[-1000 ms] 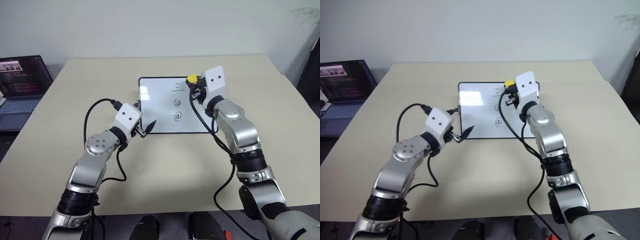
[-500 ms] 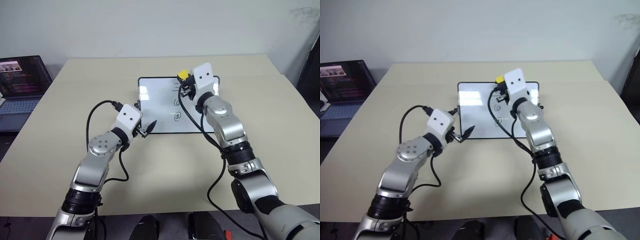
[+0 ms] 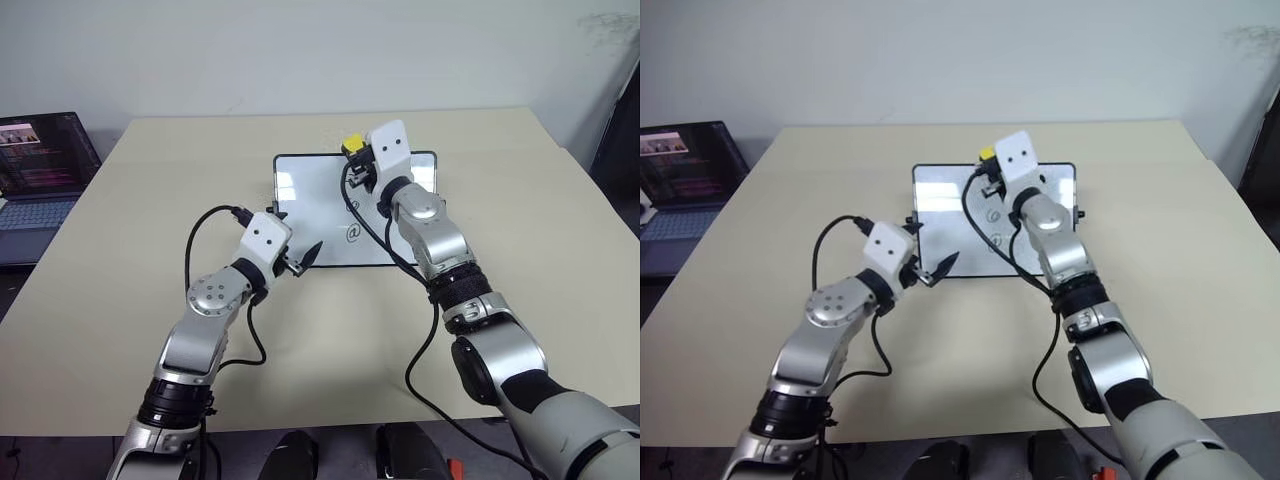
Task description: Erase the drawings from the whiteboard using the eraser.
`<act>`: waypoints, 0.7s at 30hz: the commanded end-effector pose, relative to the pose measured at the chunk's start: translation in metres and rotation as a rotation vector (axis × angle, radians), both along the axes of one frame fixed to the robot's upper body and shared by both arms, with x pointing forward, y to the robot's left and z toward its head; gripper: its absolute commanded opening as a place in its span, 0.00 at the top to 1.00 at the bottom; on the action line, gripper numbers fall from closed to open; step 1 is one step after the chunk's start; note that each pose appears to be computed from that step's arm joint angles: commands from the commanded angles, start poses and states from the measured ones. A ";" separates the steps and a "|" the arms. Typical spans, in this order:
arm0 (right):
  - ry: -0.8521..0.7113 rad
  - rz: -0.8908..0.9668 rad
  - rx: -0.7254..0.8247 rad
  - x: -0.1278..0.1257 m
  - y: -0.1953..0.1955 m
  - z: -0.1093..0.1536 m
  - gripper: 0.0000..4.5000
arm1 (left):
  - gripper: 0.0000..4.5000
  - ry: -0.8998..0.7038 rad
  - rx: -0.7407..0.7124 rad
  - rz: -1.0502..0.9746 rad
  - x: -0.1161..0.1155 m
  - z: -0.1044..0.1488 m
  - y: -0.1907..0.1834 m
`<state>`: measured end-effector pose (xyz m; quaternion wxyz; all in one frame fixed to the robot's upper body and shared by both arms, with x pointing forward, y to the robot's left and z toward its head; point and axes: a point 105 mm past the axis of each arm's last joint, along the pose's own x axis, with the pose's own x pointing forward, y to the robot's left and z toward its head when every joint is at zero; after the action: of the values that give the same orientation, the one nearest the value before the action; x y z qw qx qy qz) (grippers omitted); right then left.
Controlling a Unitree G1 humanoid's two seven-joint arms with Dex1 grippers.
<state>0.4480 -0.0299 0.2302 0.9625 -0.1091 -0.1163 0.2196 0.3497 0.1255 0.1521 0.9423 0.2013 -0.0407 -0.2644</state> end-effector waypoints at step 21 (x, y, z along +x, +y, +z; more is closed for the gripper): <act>-0.081 0.009 0.034 0.003 0.001 0.026 0.78 | 0.00 -0.090 0.010 -0.018 -0.007 0.024 -0.005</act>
<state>0.4536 -0.0331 0.2317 0.9634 -0.1040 -0.1202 0.2159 0.3469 0.1223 0.1608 0.9401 0.2057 -0.0550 -0.2662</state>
